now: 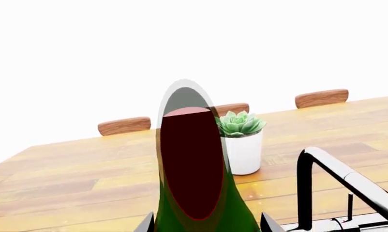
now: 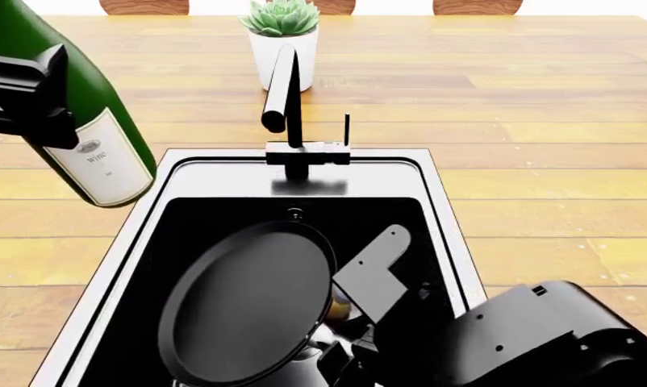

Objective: Pick the pan and bottle and place them in the sink. Then turn on the water.

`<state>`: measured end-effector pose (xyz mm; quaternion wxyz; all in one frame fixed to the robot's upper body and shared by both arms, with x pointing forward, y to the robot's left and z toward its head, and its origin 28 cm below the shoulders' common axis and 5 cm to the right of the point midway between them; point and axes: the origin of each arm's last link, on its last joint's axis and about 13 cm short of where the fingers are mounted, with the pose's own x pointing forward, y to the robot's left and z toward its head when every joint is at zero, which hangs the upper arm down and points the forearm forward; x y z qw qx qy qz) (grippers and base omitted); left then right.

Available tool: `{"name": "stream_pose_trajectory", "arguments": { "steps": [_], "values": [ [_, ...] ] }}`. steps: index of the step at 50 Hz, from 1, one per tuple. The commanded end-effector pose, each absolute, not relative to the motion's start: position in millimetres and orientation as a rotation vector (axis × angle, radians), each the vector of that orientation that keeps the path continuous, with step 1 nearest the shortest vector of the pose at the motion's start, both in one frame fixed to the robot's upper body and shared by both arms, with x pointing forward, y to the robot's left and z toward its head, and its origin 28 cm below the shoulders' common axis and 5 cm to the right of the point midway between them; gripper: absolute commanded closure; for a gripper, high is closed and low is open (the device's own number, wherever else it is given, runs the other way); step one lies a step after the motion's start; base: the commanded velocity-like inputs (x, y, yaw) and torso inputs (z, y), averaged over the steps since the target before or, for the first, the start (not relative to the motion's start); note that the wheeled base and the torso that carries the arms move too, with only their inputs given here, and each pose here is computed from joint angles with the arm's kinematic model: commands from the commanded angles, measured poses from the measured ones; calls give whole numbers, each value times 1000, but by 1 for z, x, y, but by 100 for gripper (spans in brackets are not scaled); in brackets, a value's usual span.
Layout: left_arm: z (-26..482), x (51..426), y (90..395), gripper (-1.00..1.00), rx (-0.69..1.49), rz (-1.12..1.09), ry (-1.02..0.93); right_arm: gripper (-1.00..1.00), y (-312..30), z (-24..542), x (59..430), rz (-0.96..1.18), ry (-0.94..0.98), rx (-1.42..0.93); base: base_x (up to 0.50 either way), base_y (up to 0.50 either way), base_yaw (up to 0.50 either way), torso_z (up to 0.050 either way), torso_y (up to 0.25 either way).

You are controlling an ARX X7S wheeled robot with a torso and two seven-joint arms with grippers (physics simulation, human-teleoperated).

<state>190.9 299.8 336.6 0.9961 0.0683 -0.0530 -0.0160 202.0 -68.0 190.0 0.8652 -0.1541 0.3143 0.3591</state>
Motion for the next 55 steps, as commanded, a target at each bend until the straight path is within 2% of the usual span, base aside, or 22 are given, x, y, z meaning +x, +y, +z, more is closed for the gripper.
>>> {"name": "stream_pose_trajectory", "arguments": {
  "steps": [1, 52, 53, 55],
  "values": [
    [345, 190, 301, 100, 125, -11, -167, 100, -67, 189, 215, 722, 630, -320, 0, 0, 0, 0, 0],
    [336, 194, 303, 100, 111, -10, -148, 100, -64, 144, 233, 701, 802, -291, 0, 0, 0, 1, 3],
    [335, 195, 303, 100, 111, -10, -147, -100, -64, 143, 233, 700, 808, -293, 0, 0, 0, 0, 11],
    [335, 195, 303, 100, 111, -11, -146, -100, -64, 142, 233, 697, 820, -295, 0, 0, 0, 0, 0]
  ]
}}
